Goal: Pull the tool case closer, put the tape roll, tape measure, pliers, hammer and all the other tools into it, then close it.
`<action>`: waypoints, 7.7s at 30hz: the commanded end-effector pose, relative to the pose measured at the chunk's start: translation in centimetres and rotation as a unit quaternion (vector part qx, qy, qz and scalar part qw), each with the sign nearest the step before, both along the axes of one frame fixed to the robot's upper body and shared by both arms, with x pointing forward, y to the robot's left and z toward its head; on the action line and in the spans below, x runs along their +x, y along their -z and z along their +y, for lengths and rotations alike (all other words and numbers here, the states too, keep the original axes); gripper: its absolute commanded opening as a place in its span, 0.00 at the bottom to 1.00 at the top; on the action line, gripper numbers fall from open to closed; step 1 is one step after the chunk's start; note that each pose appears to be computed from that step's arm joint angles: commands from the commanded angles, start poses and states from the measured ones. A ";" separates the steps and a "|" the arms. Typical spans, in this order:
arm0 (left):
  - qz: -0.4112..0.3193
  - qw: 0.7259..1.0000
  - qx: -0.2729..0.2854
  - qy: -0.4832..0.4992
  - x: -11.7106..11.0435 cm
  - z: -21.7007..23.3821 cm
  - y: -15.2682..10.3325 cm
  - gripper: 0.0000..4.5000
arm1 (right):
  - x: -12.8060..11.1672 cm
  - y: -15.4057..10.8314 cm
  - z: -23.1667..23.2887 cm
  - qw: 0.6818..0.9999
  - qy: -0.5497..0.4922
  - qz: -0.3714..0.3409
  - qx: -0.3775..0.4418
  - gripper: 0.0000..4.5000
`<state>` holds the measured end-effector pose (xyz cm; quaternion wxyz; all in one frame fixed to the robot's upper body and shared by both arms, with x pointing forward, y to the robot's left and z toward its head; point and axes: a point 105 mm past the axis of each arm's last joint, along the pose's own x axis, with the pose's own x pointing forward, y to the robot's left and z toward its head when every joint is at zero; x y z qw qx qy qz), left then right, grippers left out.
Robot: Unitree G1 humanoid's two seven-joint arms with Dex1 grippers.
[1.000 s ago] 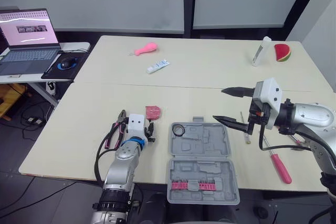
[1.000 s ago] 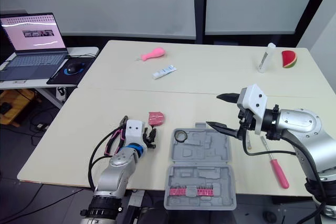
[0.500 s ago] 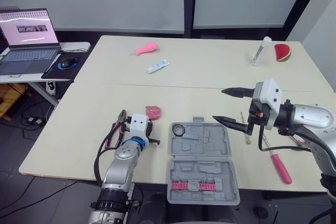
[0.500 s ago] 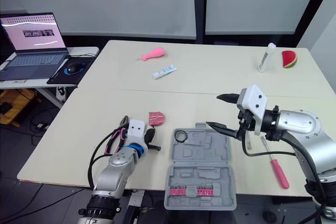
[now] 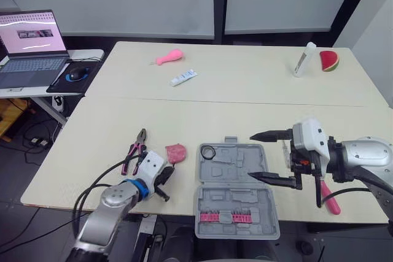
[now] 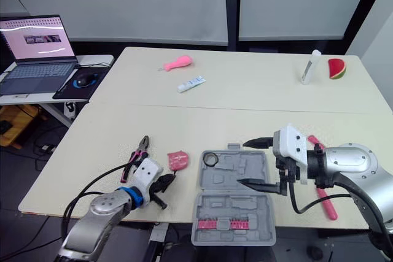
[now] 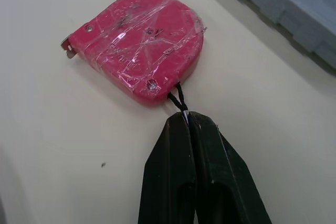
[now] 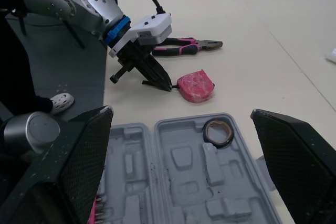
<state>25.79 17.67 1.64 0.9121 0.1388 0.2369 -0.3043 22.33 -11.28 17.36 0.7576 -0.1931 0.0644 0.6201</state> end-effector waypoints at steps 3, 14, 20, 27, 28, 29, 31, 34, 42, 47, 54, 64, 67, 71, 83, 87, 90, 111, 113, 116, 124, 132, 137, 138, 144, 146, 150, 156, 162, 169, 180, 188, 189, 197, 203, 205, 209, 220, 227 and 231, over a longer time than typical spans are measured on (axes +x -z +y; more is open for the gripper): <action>0.011 1.000 -0.001 0.020 -2.0 0.8 -0.8 0.01 | -0.8 -0.7 0.9 1.000 -0.025 -0.014 0.007 1.00; 0.034 0.999 0.003 0.035 -4.3 0.5 -0.6 0.01 | -0.9 -0.1 1.3 1.000 -0.026 -0.006 0.005 1.00; 0.029 0.999 0.001 0.045 -4.7 0.9 -1.0 0.15 | -0.7 0.1 1.4 1.000 -0.024 -0.010 0.007 1.00; 0.043 0.995 -0.057 0.073 -6.1 3.0 -3.5 0.61 | -0.6 0.1 1.5 1.000 -0.028 -0.010 0.008 1.00; 0.045 0.993 -0.063 0.083 -6.3 3.4 -3.9 0.68 | -0.5 0.1 1.6 0.999 -0.030 -0.011 0.009 1.00; 0.046 0.993 -0.067 0.091 -6.5 3.7 -4.1 0.76 | -0.5 0.0 1.7 0.999 -0.031 -0.011 0.009 1.00; 0.049 0.990 -0.075 0.106 -6.6 4.4 -4.7 0.90 | -0.3 -0.1 1.8 0.999 -0.032 -0.014 0.010 1.00; 0.011 0.981 -0.057 0.187 -6.0 5.6 -6.1 1.00 | 0.1 -0.3 1.9 0.999 -0.032 -0.017 0.012 1.00; -0.076 0.959 0.001 0.273 -1.1 6.0 -5.4 1.00 | 0.4 -0.6 2.0 0.999 -0.031 -0.024 0.015 1.00; -0.070 0.950 -0.017 0.305 -0.2 3.9 -4.1 1.00 | 0.5 -0.7 1.5 0.999 -0.017 -0.025 0.010 1.00; -0.069 0.952 -0.004 0.299 0.4 2.9 -2.8 1.00 | 0.3 -0.6 1.3 1.000 -0.009 -0.025 0.000 1.00; -0.043 0.957 0.006 0.287 0.4 3.1 -1.0 1.00 | 0.1 -0.4 1.2 1.000 0.000 -0.025 -0.003 1.00; -0.038 0.960 0.006 0.278 0.7 3.3 -0.7 1.00 | 0.1 -0.3 1.2 1.000 0.000 -0.024 -0.002 1.00; -0.031 0.961 0.006 0.276 0.8 3.5 -0.3 1.00 | 0.1 -0.2 1.3 1.000 -0.002 -0.023 -0.002 1.00; -0.064 0.958 -0.017 0.280 1.4 2.0 -1.9 0.70 | 0.5 0.0 1.2 1.000 0.004 -0.021 0.000 1.00; -0.110 0.938 -0.009 0.329 1.4 1.0 -5.1 0.70 | 1.4 -0.1 0.0 0.999 0.048 0.019 0.016 1.00; -0.153 0.915 -0.010 0.372 1.1 -0.4 -8.1 0.70 | 2.2 -0.1 -1.7 0.991 0.099 0.086 0.026 1.00; -0.337 0.809 -0.045 0.480 0.9 -12.0 -11.0 0.70 | 1.7 0.8 2.2 0.865 0.196 0.440 0.137 1.00; -0.339 0.806 -0.047 0.483 0.8 -12.2 -10.9 0.70 | 1.6 1.0 2.6 0.863 0.196 0.445 0.134 1.00; -0.338 0.806 -0.048 0.483 0.8 -12.3 -10.6 0.70 | 1.6 1.2 3.4 0.862 0.195 0.448 0.134 1.00; -0.332 0.807 -0.050 0.486 0.5 -12.3 -10.1 0.70 | 0.9 1.8 4.1 0.864 0.185 0.455 0.112 0.73; -0.328 0.809 -0.054 0.484 0.5 -12.4 -9.8 0.70 | 1.1 2.4 4.2 0.861 0.193 0.456 0.111 0.38; -0.327 0.809 -0.056 0.486 0.5 -12.5 -9.8 0.70 | 1.2 2.3 4.3 0.861 0.192 0.456 0.114 0.23; -0.328 0.808 -0.056 0.486 0.5 -12.5 -9.8 0.70 | 1.2 2.3 4.3 0.861 0.192 0.457 0.114 0.20; -0.325 0.811 -0.075 0.481 0.3 -12.5 -10.3 0.90 | 1.2 2.3 4.0 0.861 0.194 0.456 0.116 0.18; -0.318 0.816 -0.079 0.476 0.3 -12.0 -10.4 1.00 | 1.4 2.1 3.3 0.859 0.203 0.455 0.118 0.18; -0.282 0.838 -0.106 0.454 -0.7 -9.6 -11.1 1.00 | 1.4 2.0 -1.7 0.848 0.254 0.454 0.104 0.18; -0.252 0.849 -0.133 0.445 -2.4 -8.3 -12.9 1.00 | 0.6 3.4 -8.1 0.814 0.329 0.473 0.071 0.18; -0.209 0.854 -0.150 0.452 -3.9 -8.3 -13.2 1.00 | -0.3 6.1 -10.8 0.784 0.363 0.502 0.039 0.18; -0.193 0.853 -0.155 0.459 -4.8 -9.0 -13.3 1.00 | -0.7 10.5 -12.0 0.750 0.395 0.530 0.005 0.18; -0.176 0.851 -0.147 0.473 -6.2 -8.6 -12.1 1.00 | -0.2 13.3 -11.1 0.731 0.406 0.548 0.008 0.18; -0.175 0.852 -0.145 0.472 -6.0 -8.4 -11.6 1.00 | 0.0 12.9 -12.5 0.731 0.421 0.537 0.000 0.48; -0.175 0.852 -0.145 0.472 -6.0 -8.4 -11.6 1.00 | 0.0 12.5 -12.7 0.735 0.420 0.533 -0.005 0.54; -0.182 0.846 -0.141 0.480 -6.0 -8.6 -11.4 1.00 | -1.4 8.7 -13.3 0.802 0.359 0.473 -0.062 0.94; -0.184 0.843 -0.142 0.484 -5.9 -9.2 -11.4 1.00 | -1.6 6.5 -12.7 0.953 0.172 0.190 -0.161 0.99; -0.182 0.841 -0.144 0.489 -5.9 -9.4 -11.4 1.00 | -1.8 7.5 -13.2 0.969 0.113 0.104 -0.195 0.99; -0.180 0.837 -0.144 0.496 -5.8 -9.8 -11.5 1.00 | -2.0 9.4 -14.0 0.975 0.058 0.010 -0.212 0.99; -0.180 0.829 -0.141 0.510 -5.7 -10.5 -11.3 1.00 | -1.3 13.1 -13.8 0.977 0.028 -0.021 -0.209 0.99; -0.179 0.829 -0.139 0.511 -5.6 -10.3 -11.0 1.00 | -0.4 14.0 -13.8 0.977 0.032 -0.014 -0.212 0.99; -0.180 0.830 -0.138 0.510 -5.6 -10.2 -10.9 1.00 | 0.1 14.1 -13.4 0.976 0.026 -0.015 -0.214 0.99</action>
